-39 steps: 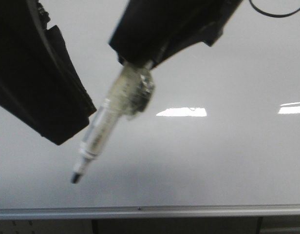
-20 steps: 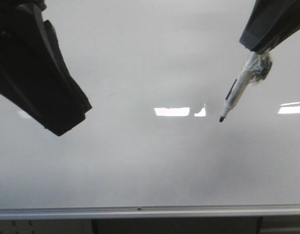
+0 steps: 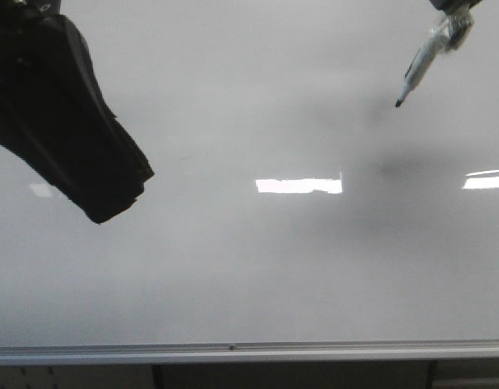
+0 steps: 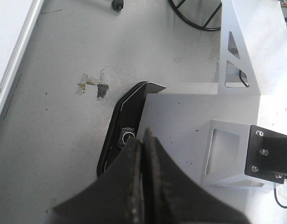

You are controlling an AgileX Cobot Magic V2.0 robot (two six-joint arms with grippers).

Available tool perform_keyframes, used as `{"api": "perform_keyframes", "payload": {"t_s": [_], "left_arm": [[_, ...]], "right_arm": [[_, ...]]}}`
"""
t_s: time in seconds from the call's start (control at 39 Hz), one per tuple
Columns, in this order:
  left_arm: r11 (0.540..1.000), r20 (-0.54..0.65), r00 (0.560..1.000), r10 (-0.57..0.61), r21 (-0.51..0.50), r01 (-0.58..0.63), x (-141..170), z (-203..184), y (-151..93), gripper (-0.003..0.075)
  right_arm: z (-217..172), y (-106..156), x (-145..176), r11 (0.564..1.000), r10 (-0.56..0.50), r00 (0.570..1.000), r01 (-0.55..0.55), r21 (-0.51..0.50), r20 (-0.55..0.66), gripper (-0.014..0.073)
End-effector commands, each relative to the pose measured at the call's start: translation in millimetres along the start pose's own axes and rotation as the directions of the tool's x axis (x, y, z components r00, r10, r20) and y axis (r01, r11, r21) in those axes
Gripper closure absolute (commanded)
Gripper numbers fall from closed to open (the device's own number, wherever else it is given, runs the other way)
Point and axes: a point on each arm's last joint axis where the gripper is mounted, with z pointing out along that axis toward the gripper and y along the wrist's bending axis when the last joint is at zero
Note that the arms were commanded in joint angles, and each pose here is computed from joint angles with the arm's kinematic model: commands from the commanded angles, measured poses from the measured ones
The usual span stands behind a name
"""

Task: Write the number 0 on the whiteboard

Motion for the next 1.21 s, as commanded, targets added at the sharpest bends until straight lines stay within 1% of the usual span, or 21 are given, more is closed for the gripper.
{"api": "perform_keyframes", "payload": {"t_s": [0.0, 0.15, 0.33, 0.49, 0.67, 0.9, 1.03, 1.18], "left_arm": [[1.000, 0.082, 0.996, 0.016, 0.002, -0.016, -11, -12, -9, 0.0740], [1.000, 0.082, 0.996, 0.016, 0.002, -0.016, -11, -12, -9, 0.0740], [1.000, 0.082, 0.996, 0.016, 0.002, -0.016, -11, -12, -9, 0.0740], [1.000, 0.082, 0.996, 0.016, 0.002, -0.016, -11, -12, -9, 0.0740], [1.000, 0.082, 0.996, 0.016, 0.002, -0.016, -11, -12, -9, 0.0740], [1.000, 0.082, 0.996, 0.016, 0.002, -0.016, -11, -12, -9, 0.0740], [1.000, 0.082, 0.996, 0.016, 0.002, -0.016, -11, -12, -9, 0.0740], [1.000, 0.082, 0.996, 0.016, 0.002, -0.016, -11, -12, -9, 0.0740]], "right_arm": [[-23, 6, -28, 1.000, -0.014, 0.993, 0.013, 0.009, 0.113, 0.0653], [-20, 5, -54, 1.000, -0.026, 0.993, 0.026, 0.001, 0.113, 0.0653], [-17, 4, -74, 0.999, -0.032, 0.980, 0.030, 0.009, 0.197, 0.0653], [-9, 6, -79, 0.999, -0.035, 0.972, 0.033, 0.010, 0.232, 0.0653], [1, 9, -81, 0.999, -0.038, 0.970, 0.038, 0.003, 0.240, 0.0653], [2, 9, -86, 0.999, -0.038, 0.958, 0.037, 0.009, 0.284, 0.0653], [6, 8, -86, 0.999, -0.037, 0.959, 0.036, 0.009, 0.280, 0.0653], [18, 6, -84, 0.999, -0.033, 0.969, 0.033, 0.007, 0.246, 0.0653]]}}
